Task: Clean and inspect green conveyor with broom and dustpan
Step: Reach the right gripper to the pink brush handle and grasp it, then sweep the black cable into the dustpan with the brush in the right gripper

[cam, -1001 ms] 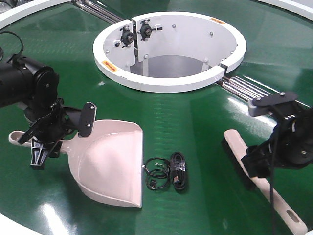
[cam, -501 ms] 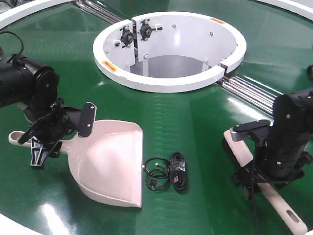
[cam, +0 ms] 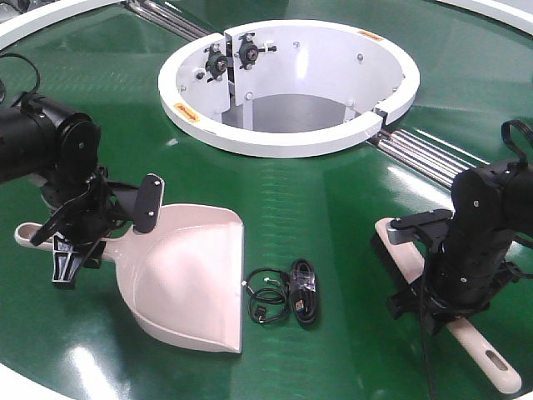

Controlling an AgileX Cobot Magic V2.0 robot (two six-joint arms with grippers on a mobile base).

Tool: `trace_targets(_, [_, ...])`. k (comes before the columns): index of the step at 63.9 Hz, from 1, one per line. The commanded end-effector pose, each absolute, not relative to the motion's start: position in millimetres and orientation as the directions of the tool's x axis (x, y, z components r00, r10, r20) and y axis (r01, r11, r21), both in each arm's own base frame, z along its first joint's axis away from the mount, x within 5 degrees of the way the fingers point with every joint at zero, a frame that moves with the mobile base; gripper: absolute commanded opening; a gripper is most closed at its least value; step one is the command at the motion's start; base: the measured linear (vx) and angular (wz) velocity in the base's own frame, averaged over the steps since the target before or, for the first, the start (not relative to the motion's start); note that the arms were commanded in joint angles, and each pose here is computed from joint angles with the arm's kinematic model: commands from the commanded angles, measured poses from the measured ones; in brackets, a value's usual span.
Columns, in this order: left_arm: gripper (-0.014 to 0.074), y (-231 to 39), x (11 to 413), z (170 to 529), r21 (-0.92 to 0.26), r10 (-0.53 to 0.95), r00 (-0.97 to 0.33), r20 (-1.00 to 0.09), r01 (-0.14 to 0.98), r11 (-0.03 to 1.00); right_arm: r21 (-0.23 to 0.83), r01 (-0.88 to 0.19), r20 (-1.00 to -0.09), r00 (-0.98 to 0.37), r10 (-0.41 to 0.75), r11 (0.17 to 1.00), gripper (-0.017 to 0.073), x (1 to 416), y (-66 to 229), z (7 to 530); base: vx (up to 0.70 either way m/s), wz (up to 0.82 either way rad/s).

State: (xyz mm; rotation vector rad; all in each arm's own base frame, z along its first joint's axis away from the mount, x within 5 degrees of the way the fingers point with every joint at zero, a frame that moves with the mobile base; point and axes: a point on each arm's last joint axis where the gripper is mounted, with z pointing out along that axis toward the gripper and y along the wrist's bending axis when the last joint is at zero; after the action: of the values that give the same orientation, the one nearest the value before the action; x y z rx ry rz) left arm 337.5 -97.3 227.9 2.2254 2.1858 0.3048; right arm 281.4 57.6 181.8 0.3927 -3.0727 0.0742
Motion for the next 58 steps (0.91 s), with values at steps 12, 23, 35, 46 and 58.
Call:
trace_targets(12, [0.0002, -99, 335, 252, 0.214, 0.994, -0.004, 0.106, 0.977, -0.019, -0.032, -0.212, -0.077, -0.974, -0.214, 0.977, -0.0006, 278, 58, 218, 0.0, 0.0])
trace_targets(23, [0.0002, -99, 335, 252, 0.214, 0.994, -0.004, 0.106, 0.977, -0.019, -0.003, -0.194, -0.077, -0.978, -0.194, 0.981, -0.0005, 264, 57, 237, 0.0, 0.0])
trace_targets(35, [0.0002, -99, 335, 252, 0.214, 0.994, -0.004, 0.106, 0.977, -0.019, 0.031, -0.166, -0.077, -0.983, -0.164, 0.986, -0.0005, 250, 67, 251, 0.0, 0.0])
trace_targets(46, [0.0002, -99, 335, 252, 0.214, 0.994, -0.004, 0.106, 0.977, -0.019, 0.027, -0.18, -0.086, -0.98, -0.177, 0.983, -0.0005, 243, 103, 246, 0.0, 0.0])
trace_targets(58, [0.0002, -99, 335, 252, 0.213, 0.994, -0.004, 0.105, 0.977, -0.019, 0.063, -0.185, 0.011, -0.983, -0.186, 0.981, -0.0005, 243, 135, 218, 0.0, 0.0])
